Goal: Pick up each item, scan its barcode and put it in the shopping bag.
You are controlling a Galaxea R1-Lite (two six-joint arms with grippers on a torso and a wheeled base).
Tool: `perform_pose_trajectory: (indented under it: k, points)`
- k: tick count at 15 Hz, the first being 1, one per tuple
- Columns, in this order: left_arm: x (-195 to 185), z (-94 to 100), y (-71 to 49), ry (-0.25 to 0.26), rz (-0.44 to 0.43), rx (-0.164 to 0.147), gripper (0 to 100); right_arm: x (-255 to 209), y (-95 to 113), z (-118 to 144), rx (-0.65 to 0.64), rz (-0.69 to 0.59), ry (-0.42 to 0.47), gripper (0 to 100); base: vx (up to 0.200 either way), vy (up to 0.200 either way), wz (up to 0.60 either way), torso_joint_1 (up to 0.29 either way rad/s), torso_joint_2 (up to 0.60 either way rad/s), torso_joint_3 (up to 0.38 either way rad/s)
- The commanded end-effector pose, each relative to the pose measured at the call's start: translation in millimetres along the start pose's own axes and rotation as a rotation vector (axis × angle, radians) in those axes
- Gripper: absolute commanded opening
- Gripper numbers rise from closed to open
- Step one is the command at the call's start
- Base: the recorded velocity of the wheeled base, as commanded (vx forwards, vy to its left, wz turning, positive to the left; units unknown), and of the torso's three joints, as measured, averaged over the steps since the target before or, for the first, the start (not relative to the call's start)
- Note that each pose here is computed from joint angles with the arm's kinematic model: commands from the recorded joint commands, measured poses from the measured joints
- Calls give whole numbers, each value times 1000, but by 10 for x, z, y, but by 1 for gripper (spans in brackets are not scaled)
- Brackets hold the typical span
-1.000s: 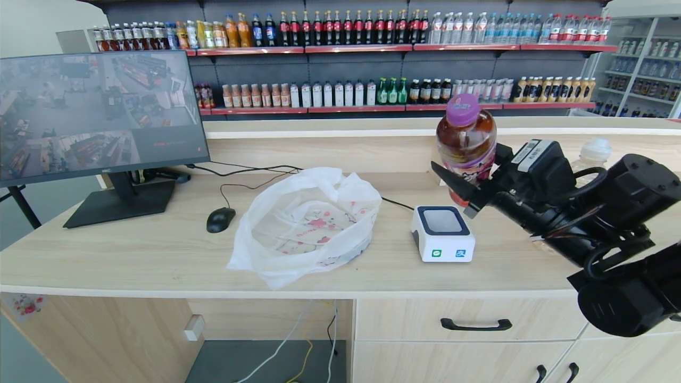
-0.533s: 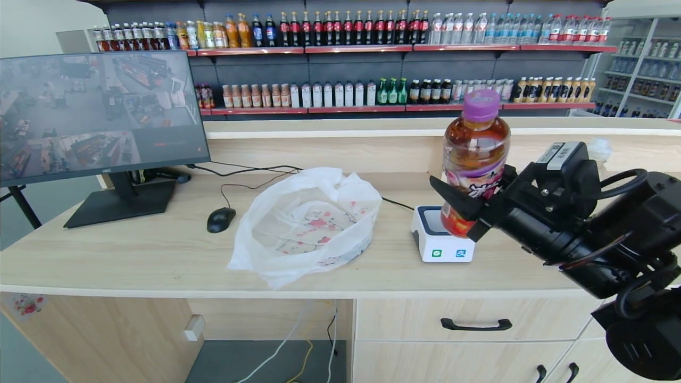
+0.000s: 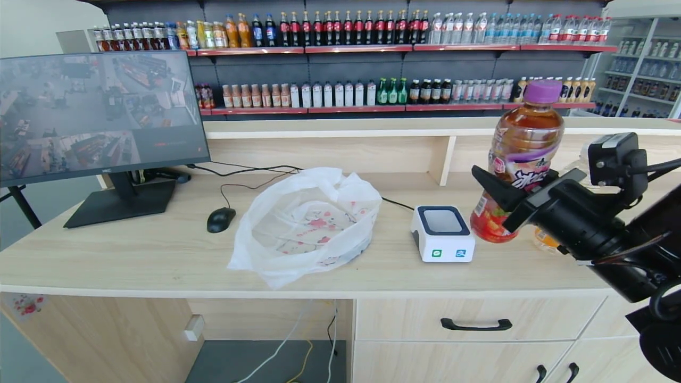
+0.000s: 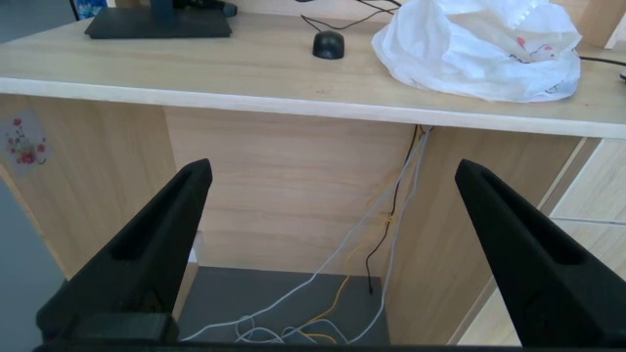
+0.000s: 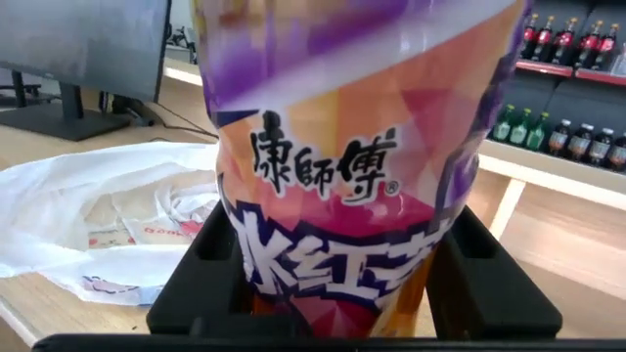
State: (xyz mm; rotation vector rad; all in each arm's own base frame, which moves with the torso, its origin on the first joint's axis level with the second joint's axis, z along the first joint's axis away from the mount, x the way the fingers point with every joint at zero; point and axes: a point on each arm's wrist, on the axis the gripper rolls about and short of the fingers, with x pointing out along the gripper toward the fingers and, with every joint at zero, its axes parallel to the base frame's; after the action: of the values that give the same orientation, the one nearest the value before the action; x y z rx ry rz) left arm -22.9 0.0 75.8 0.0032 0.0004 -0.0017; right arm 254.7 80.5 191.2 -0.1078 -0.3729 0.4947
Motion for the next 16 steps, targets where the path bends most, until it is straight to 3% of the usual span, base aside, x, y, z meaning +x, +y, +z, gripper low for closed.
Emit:
perform_pose_trajectory:
  k: [1,5,16]
  points:
    - [0,0,0,0,0,0,100,-65,1,-40,19,-33,31,0,0,0,0,0,0,0]
    - [0,0,0,0,0,-2,100,-73,4,-47,33,-36,35,0,0,0,0,0,0,0]
    - [0,0,0,0,0,-2,100,24,-38,-79,75,-44,25,0,0,200,0,1,4,3]
